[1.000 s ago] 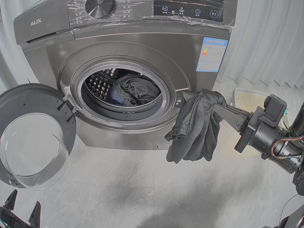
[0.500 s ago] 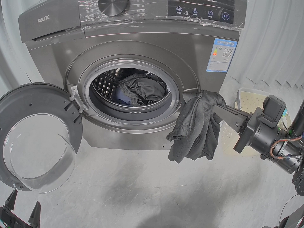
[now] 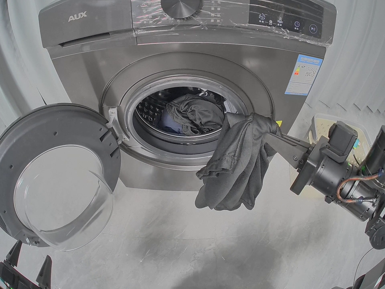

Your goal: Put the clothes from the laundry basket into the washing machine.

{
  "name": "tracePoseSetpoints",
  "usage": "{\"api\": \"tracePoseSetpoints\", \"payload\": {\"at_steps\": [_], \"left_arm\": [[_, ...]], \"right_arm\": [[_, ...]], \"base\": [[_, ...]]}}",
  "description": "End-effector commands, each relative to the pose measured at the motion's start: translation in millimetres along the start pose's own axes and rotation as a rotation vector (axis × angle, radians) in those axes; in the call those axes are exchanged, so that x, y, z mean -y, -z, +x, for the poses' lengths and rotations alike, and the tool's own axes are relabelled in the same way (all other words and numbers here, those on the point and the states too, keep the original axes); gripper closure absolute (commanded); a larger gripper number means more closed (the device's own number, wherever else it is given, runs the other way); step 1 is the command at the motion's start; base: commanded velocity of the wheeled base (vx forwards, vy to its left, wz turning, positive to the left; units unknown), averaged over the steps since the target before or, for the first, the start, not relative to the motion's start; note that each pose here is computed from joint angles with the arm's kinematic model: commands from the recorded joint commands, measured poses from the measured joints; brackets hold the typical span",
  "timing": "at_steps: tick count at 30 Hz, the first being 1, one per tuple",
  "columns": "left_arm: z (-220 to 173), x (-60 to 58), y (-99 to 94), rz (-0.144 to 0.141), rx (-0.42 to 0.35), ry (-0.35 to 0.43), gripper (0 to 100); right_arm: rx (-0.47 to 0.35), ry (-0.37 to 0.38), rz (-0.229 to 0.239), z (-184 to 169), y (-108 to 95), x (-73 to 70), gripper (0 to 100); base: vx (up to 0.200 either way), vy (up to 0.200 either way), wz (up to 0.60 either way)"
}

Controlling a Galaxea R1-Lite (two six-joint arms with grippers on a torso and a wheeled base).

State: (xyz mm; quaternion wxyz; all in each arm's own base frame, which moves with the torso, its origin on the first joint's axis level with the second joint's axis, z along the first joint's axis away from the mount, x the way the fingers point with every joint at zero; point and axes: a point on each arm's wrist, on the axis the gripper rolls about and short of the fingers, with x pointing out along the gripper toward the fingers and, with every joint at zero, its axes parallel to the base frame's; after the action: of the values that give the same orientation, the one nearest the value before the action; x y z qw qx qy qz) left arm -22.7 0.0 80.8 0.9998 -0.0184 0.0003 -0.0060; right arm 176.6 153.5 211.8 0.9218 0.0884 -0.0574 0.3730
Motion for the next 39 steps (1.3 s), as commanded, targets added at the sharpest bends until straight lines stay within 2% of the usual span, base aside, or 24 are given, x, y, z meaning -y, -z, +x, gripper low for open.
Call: {"api": "tracePoseSetpoints", "payload": {"at_steps": [1, 2, 5, 8, 12, 15, 17, 18, 20, 21, 23, 26, 27, 32, 33, 34, 39], "left_arm": [[0.2, -0.1, 4.6, 0.011, -0.001, 0.0, 0], [0.3, -0.1, 5.2, 0.024, -0.004, 0.003, 0], [0.3, -0.1, 5.2, 0.024, -0.004, 0.003, 0], [0.2, 0.0, 4.8, 0.032, -0.003, 0.005, 0], [1.4, 0.0, 4.7, 0.032, -0.018, 0.008, 0], [-0.1, 0.3, 4.1, 0.058, 0.013, 0.013, 0], [-2.8, 1.5, -8.7, 0.04, 0.064, 0.043, 0], [-7.4, 2.9, -25.8, 0.034, 0.128, 0.066, 0], [-13.0, 5.6, -52.4, 0.041, 0.184, 0.124, 0], [-11.1, 6.5, -57.5, 0.046, 0.168, 0.159, 0], [0.0, 9.1, -65.0, 0.046, 0.089, 0.272, 0], [24.9, 11.2, -70.2, 0.02, -0.06, 0.384, 0], [33.1, 11.7, -73.5, 0.016, -0.087, 0.414, 0], [72.2, 14.3, -77.9, 0.023, -0.178, 0.511, 0], [72.2, 14.3, -77.9, 0.023, -0.178, 0.511, 0], [85.9, 17.1, -78.9, 0.025, -0.186, 0.549, 0], [107.7, 26.5, -78.8, 0.02, -0.22, 0.627, 0]], "right_arm": [[-0.018, -0.016, 0.004, 8.7, 8.1, -3.6, 100], [-0.018, -0.022, 0.005, 11.3, 8.2, -5.1, 100], [-0.014, -0.027, 0.006, 24.0, 9.4, -6.2, 100], [-0.009, -0.002, 0.007, 37.0, 14.2, -6.0, 100], [0.035, -0.013, 0.017, 49.7, 17.6, -16.1, 100], [0.049, -0.028, 0.031, 57.1, 22.4, -21.6, 100], [0.058, -0.043, 0.037, 62.3, 22.3, -26.0, 100], [0.062, -0.047, 0.042, 64.5, 22.5, -27.5, 100], [0.069, -0.053, 0.052, 69.6, 22.7, -28.8, 100], [0.075, -0.056, 0.053, 72.0, 22.0, -30.0, 100], [0.082, -0.068, 0.059, 79.9, 23.5, -34.3, 100], [0.125, -0.061, 0.062, 87.6, 21.5, -36.3, 100], [0.133, -0.059, 0.063, 90.8, 22.8, -36.4, 100], [0.157, -0.059, 0.065, 100.6, 25.5, -35.9, 100], [0.157, -0.059, 0.065, 100.6, 25.5, -35.9, 100], [0.168, -0.06, 0.071, 105.7, 27.9, -36.1, 100], [0.203, -0.057, 0.07, 113.8, 28.2, -35.1, 100]], "base": [[0.0, 0.0, 0.0], [0.0, 0.0, 0.0], [0.0, 0.0, 0.0], [0.0, 0.0, 0.0], [0.0, 0.0, 0.0], [0.0, 0.0, 0.0], [0.0, 0.0, 0.0], [0.0, 0.0, 0.0], [0.0, 0.0, 0.0], [0.0, 0.0, 0.0], [0.0, 0.0, 0.0], [0.0, 0.0, 0.0], [0.0, 0.0, 0.0], [0.0, 0.0, 0.0], [0.0, 0.0, 0.0], [0.0, 0.0, 0.0], [0.0, 0.0, 0.0]]}}
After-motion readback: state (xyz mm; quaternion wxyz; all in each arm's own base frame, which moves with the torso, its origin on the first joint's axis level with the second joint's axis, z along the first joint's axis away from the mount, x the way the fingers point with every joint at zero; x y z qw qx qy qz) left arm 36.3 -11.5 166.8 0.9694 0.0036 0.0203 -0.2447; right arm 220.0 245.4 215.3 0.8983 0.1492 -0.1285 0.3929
